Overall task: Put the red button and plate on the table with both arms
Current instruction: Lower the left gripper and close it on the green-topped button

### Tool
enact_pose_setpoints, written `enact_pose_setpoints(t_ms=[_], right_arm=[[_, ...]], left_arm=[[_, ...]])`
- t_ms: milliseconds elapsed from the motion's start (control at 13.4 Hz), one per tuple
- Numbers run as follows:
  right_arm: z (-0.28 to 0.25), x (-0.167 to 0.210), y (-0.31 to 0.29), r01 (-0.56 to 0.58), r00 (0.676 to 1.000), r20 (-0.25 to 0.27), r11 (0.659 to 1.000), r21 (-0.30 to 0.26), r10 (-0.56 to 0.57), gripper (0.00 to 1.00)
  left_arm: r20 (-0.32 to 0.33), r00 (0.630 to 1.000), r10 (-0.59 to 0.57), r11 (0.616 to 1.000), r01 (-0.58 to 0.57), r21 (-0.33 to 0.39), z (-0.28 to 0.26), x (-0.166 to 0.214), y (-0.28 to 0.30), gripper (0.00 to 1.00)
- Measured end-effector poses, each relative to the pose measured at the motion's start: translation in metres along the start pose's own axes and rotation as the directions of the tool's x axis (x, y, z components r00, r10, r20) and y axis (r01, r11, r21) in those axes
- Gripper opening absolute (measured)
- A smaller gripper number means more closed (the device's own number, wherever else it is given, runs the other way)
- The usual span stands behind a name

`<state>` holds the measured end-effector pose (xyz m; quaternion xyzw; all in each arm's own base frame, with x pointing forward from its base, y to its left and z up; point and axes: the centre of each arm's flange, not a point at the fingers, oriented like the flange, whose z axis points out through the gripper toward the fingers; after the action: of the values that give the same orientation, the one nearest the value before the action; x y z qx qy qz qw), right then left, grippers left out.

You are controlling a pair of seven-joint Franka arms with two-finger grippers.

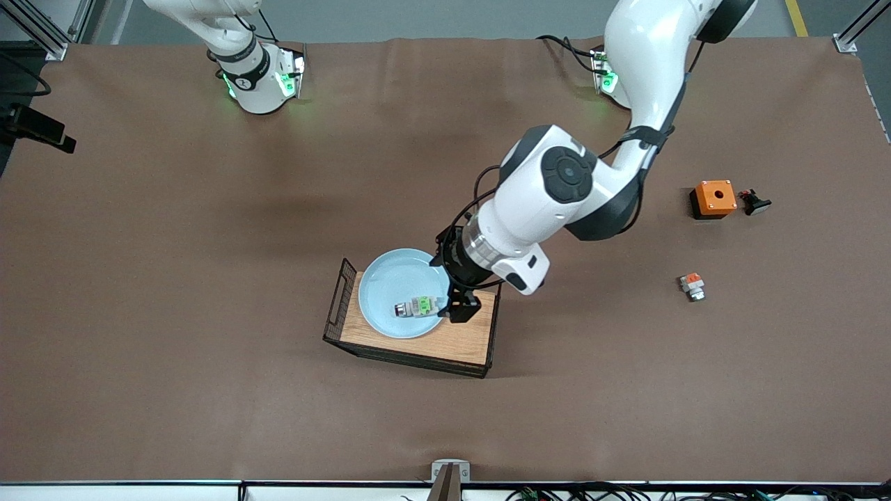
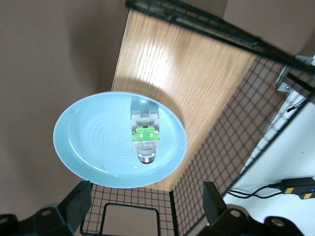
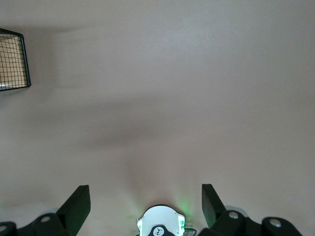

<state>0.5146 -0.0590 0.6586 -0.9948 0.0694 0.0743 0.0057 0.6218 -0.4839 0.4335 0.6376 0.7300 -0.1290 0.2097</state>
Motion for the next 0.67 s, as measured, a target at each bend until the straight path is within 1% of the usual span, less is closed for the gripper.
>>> enact_pose_setpoints(t_ms=[448,671], right_arm=[[0.001,0.001,0.001,-0.003,1.000,0.000,1.000,-0.001,0.003,1.00],[0.012,0.010,0.001,-0.007,1.000,0.022,1.000,-0.003,0.007,1.00]], left_arm=[[-0.013,1.000,-0.007,1.000,0.007,0.010,0.032,0.009,0.000,1.00],[-0.025,1.000,-0.009,1.000,0.010,0.025,0.053,0.014,-0.004,1.00]])
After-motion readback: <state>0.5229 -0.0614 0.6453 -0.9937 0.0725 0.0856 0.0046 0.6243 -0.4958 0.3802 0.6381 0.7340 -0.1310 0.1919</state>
